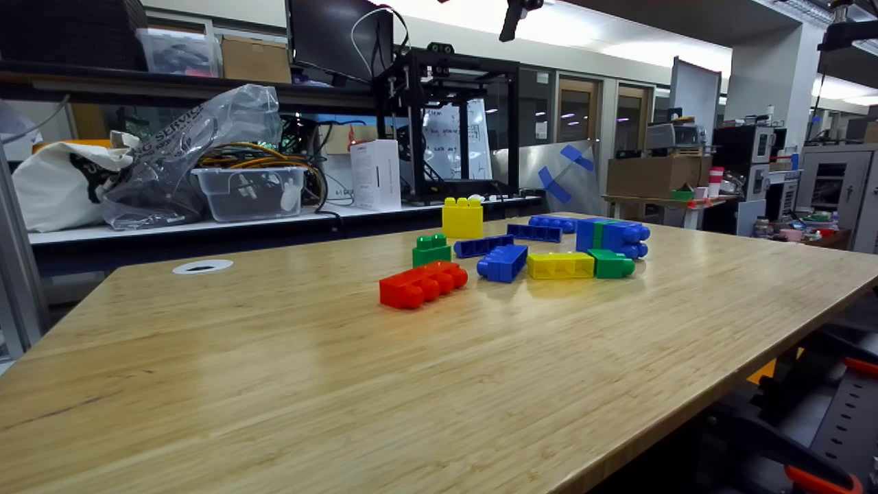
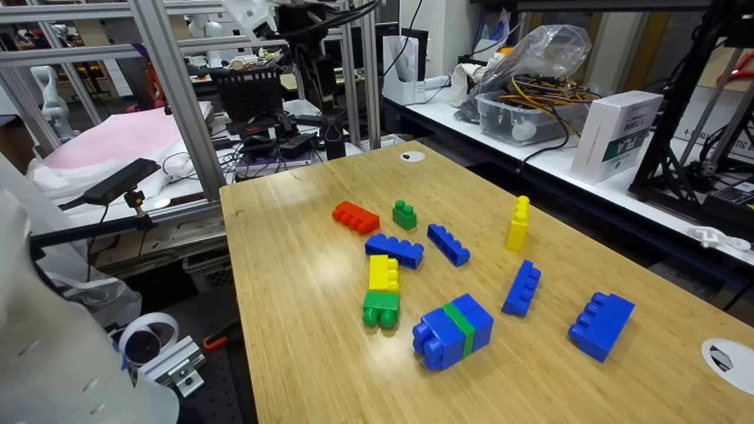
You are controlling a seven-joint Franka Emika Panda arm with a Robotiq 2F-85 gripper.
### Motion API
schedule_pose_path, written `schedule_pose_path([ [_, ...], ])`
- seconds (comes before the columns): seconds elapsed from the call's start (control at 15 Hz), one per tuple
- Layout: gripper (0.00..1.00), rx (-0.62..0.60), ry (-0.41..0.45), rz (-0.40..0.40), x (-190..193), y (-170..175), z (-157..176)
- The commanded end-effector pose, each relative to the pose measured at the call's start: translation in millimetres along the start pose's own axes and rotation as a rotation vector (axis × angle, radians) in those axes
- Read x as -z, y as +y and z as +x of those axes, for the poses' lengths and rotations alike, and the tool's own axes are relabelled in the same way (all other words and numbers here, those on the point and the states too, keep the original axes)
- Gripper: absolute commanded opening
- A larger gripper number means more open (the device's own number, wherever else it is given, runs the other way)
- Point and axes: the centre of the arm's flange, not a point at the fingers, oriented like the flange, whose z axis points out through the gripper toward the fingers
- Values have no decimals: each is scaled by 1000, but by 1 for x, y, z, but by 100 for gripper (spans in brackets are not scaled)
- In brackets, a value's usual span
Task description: Separate the blue and green building blocks that are stacked together
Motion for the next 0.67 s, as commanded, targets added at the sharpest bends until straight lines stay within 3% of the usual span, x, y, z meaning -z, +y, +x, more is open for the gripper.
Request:
schedule_pose_path([
  [0.0, 100, 0, 0, 0, 0, 0, 0],
  [0.33, 100, -3, -6, -6, -10, 5, 1],
  [0.6, 100, 18, -35, -31, -54, 38, -5],
])
